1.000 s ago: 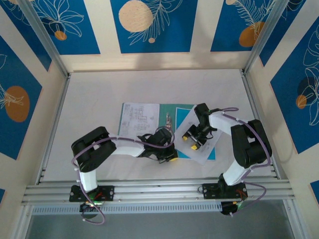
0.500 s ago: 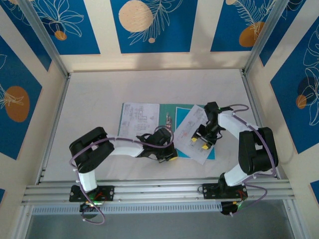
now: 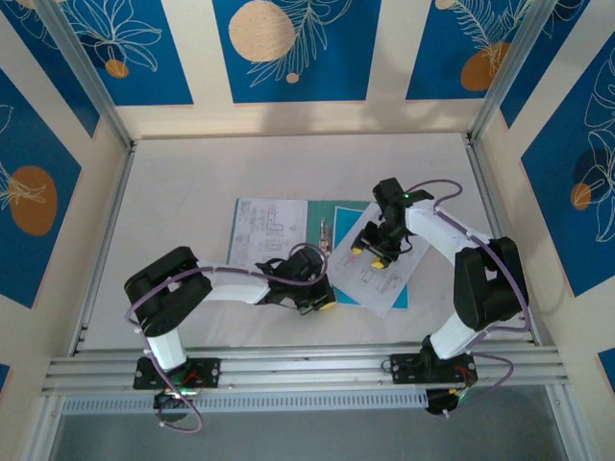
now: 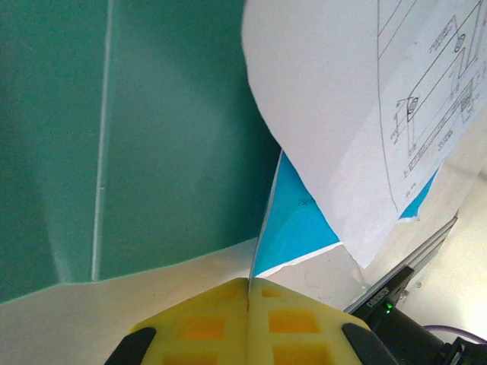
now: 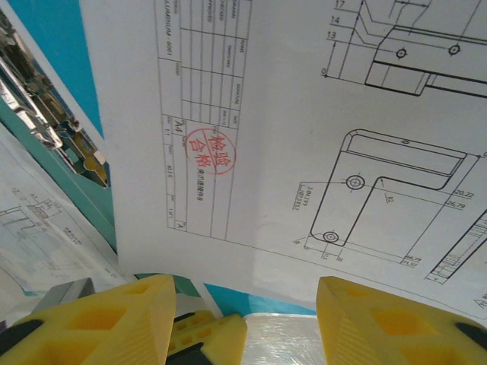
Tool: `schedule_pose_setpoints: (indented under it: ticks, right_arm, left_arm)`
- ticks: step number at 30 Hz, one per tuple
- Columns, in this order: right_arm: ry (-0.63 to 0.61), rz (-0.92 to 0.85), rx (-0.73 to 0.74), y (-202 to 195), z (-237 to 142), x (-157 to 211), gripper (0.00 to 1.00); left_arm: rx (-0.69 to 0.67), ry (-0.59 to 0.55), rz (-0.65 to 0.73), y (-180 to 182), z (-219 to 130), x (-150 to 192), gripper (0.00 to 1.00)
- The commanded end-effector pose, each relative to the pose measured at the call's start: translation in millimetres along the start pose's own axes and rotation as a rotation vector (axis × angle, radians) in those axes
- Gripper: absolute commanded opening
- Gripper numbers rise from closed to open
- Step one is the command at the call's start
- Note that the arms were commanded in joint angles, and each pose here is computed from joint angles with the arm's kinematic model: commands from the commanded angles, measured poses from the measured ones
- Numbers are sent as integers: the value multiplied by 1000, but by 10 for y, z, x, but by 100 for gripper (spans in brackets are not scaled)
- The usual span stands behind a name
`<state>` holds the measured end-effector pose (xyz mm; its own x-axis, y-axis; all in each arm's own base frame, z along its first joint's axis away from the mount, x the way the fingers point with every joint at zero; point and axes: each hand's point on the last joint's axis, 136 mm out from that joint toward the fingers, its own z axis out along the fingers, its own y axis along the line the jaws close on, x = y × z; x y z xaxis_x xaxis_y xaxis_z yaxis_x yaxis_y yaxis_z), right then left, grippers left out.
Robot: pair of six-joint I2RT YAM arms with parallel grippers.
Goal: Put the files into the folder
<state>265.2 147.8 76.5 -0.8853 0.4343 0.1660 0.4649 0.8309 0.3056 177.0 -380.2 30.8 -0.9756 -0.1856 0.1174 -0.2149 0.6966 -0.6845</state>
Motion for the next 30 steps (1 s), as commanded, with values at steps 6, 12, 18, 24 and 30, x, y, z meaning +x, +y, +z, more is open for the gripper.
schedule_pose_setpoints:
  ticks: [6,12,18,24,30]
  right_arm:
    - [19,12,4,67,4,65,53]
    - [16,16,9,66,14,48,53]
    - [31,36,-17,168,56,31,53]
    - [89,118,-101,400,279,139,52]
    - [173,182,-103,406,540,305,52]
  left_arm:
    - [24,-14,-42,6,-73,-93,0]
    - [30,-37,-62,22,-125,-161,0]
    - [45,-53,-80,6,-137,-230,0]
    - [46,-48,-84,23,-128,-250,0]
    - [46,-49,-88,46,-133,-256,0]
